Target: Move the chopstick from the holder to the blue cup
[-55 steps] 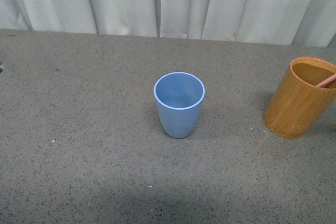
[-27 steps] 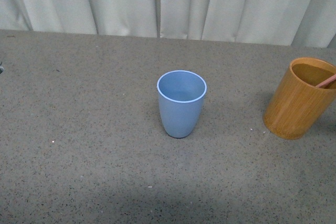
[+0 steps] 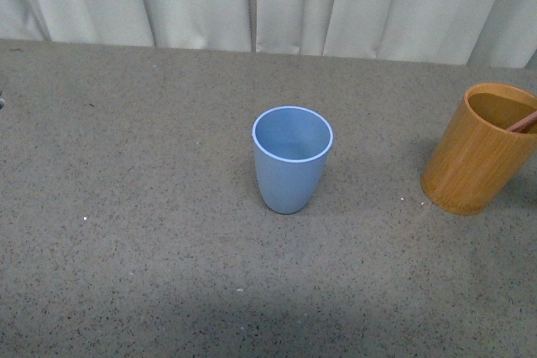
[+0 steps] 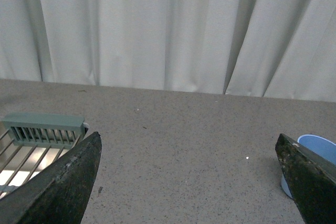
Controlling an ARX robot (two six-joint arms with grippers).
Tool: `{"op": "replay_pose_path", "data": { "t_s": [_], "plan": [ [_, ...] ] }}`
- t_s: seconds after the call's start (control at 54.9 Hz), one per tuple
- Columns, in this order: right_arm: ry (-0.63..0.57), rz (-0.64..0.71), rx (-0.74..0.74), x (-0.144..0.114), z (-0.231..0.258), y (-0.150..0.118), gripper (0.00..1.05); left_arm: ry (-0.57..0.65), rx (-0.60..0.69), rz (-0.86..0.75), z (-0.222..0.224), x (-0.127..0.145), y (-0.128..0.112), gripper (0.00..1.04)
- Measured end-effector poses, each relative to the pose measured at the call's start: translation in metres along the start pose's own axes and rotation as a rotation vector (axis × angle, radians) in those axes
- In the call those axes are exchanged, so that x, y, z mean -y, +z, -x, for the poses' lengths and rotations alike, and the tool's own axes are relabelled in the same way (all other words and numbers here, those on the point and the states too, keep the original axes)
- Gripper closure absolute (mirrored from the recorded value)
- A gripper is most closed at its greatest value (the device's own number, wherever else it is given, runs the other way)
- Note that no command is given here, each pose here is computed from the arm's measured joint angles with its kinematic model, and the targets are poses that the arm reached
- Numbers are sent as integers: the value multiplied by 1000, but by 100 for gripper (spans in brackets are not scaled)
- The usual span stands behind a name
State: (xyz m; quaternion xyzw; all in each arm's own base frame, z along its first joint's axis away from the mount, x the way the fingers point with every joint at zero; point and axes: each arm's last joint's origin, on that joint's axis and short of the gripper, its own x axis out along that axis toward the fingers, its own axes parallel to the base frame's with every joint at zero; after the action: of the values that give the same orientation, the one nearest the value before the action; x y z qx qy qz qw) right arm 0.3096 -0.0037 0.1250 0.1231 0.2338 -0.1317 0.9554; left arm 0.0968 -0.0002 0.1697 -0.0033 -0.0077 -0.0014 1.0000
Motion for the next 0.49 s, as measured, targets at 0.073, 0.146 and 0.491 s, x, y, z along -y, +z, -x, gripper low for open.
{"op": "replay_pose_path", "data": {
  "t_s": [0.073,0.146,0.491],
  "plan": [
    [10,-6,1,-2,0,-1,62,0,0,0,0,0,0,7],
    [27,-13,8,-4,0,-1,77,0,0,0,0,0,0,7],
    [125,-74,56,-14,2,7,102,0,0,0,0,0,0,7]
  ]
}}
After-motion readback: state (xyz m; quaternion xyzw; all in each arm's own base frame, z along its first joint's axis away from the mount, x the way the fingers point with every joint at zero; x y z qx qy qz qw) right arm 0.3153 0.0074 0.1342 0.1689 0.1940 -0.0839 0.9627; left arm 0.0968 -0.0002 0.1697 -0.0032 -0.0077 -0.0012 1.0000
